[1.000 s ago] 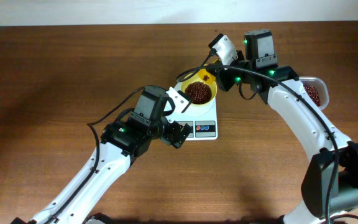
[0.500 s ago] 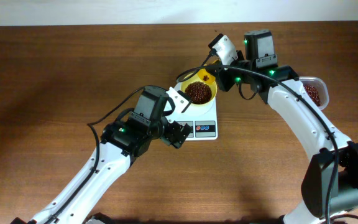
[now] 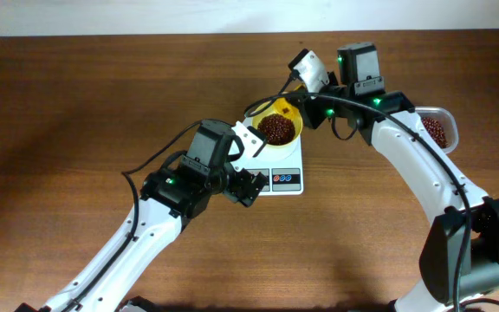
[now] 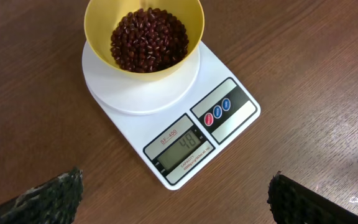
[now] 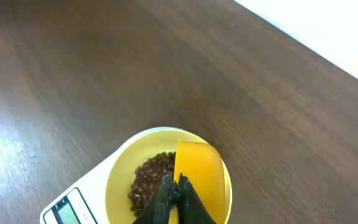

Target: Scoop item into bowl and weigh 50g on scale

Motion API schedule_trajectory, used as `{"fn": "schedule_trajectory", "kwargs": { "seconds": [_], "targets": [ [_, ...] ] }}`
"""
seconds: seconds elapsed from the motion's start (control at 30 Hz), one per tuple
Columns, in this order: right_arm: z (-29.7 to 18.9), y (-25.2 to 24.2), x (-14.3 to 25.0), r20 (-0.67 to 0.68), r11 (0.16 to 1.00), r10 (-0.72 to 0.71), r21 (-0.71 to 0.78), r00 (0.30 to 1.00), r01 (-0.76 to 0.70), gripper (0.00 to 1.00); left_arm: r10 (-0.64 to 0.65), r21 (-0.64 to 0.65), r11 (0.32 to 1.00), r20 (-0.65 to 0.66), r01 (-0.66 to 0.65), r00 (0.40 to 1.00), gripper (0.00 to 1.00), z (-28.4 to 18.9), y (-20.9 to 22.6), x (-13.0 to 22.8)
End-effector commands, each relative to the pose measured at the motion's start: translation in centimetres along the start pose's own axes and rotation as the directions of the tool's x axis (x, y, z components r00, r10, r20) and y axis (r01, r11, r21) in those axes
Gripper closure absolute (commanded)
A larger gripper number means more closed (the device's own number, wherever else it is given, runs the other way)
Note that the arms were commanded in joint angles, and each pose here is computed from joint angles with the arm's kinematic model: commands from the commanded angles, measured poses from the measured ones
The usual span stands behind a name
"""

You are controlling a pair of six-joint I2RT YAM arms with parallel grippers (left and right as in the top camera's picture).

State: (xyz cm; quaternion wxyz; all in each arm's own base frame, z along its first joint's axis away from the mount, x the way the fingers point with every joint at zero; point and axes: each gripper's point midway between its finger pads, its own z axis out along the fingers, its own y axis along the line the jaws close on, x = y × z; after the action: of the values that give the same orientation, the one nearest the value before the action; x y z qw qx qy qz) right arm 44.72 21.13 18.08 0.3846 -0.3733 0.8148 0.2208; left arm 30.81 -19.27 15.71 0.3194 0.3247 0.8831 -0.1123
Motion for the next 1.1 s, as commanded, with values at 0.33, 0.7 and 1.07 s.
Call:
{"fn": "schedule_trajectory", "kwargs": {
  "seconds": [0.33,0.7,1.07],
  "targets": [
    [0.1,0.0,-0.1,-0.008,0.997,-0.071,0.015,0.997,0.071,0.96,-0.013,0.002,1.0,0.02,0.012,1.0,0.01,-0.6,0.0,-0.4],
    [0.1,0.0,-0.1,-0.007,0.997,-0.072,0.015,0.997,0.072,0.96,-0.013,0.002,1.0,0.02,0.012,1.0,0.01,-0.6,0.0,-0.4],
    [0.1,0.7,-0.1,0.001,0.997,-0.074,-0.026,0.997,0.074,0.96,-0.013,0.002,1.0,0.02,0.012,1.0,0.01,-0.6,0.0,-0.4]
  ]
}}
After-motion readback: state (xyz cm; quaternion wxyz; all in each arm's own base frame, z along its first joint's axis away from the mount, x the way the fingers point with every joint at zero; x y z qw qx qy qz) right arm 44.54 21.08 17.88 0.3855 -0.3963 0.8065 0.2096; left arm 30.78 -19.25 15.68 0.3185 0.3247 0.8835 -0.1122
